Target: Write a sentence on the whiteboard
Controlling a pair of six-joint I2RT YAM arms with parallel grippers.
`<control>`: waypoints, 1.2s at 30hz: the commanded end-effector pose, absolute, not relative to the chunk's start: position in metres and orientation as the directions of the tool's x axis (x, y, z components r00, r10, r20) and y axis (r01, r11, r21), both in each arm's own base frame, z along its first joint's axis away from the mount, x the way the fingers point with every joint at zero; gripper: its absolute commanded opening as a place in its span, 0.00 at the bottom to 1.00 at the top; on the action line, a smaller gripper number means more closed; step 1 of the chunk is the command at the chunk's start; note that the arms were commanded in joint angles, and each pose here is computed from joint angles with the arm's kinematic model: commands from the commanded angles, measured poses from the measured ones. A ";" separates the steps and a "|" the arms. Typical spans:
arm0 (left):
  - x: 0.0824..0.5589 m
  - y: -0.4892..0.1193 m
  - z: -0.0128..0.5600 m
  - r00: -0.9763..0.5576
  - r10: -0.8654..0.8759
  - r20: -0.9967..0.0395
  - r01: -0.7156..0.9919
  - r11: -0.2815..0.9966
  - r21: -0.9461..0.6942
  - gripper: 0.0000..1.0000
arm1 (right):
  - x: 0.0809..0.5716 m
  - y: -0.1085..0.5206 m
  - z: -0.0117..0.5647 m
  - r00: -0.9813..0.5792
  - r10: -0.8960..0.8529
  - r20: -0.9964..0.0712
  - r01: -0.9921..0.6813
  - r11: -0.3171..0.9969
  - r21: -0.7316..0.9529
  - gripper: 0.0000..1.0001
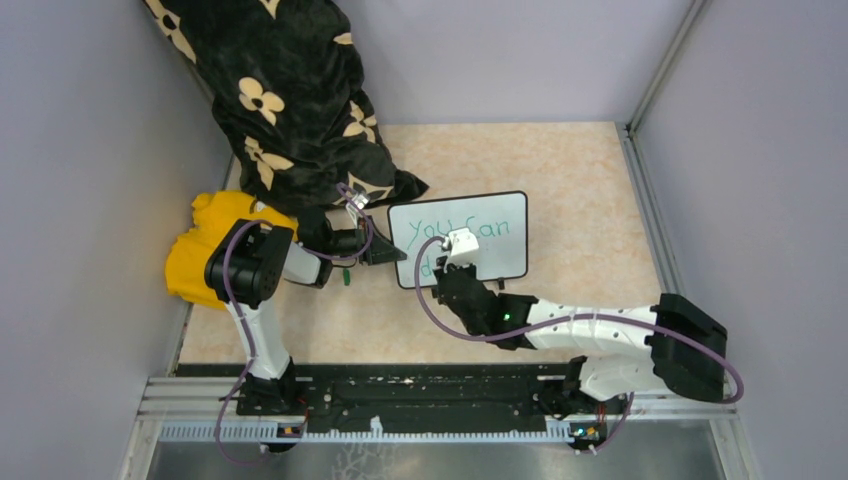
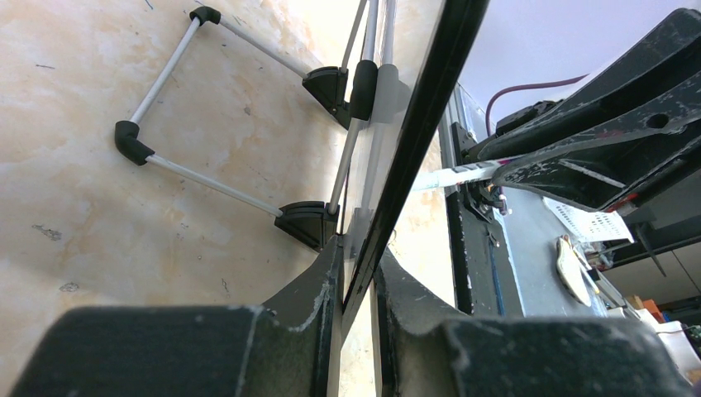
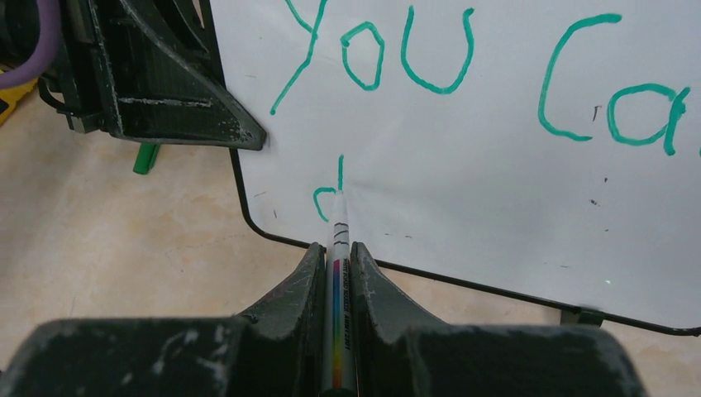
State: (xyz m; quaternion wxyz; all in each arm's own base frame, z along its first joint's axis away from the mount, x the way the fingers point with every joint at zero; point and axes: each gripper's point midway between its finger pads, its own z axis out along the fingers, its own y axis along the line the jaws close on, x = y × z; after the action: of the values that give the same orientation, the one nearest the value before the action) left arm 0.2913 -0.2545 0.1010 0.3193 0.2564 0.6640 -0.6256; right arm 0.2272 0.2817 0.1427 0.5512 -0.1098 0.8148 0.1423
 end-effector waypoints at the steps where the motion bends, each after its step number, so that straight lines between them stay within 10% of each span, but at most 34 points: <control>1: 0.290 -0.256 0.101 -0.664 -0.047 -0.746 0.743 0.074 -0.665 0.21 | 0.233 0.282 0.165 -0.314 0.024 -0.949 -0.327 0.936 0.133 0.00; 36: 0.291 -0.256 0.101 -0.667 -0.045 -0.744 0.740 0.076 -0.668 0.21 | 0.229 0.266 0.112 -0.405 -0.026 -0.914 -0.280 0.955 0.096 0.00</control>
State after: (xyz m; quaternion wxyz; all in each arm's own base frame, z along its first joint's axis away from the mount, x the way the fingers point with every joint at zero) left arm 0.2914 -0.2544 0.1003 0.3186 0.2561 0.6649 -0.6252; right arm 0.2277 0.2735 0.1162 0.5369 -0.1082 0.8275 0.1237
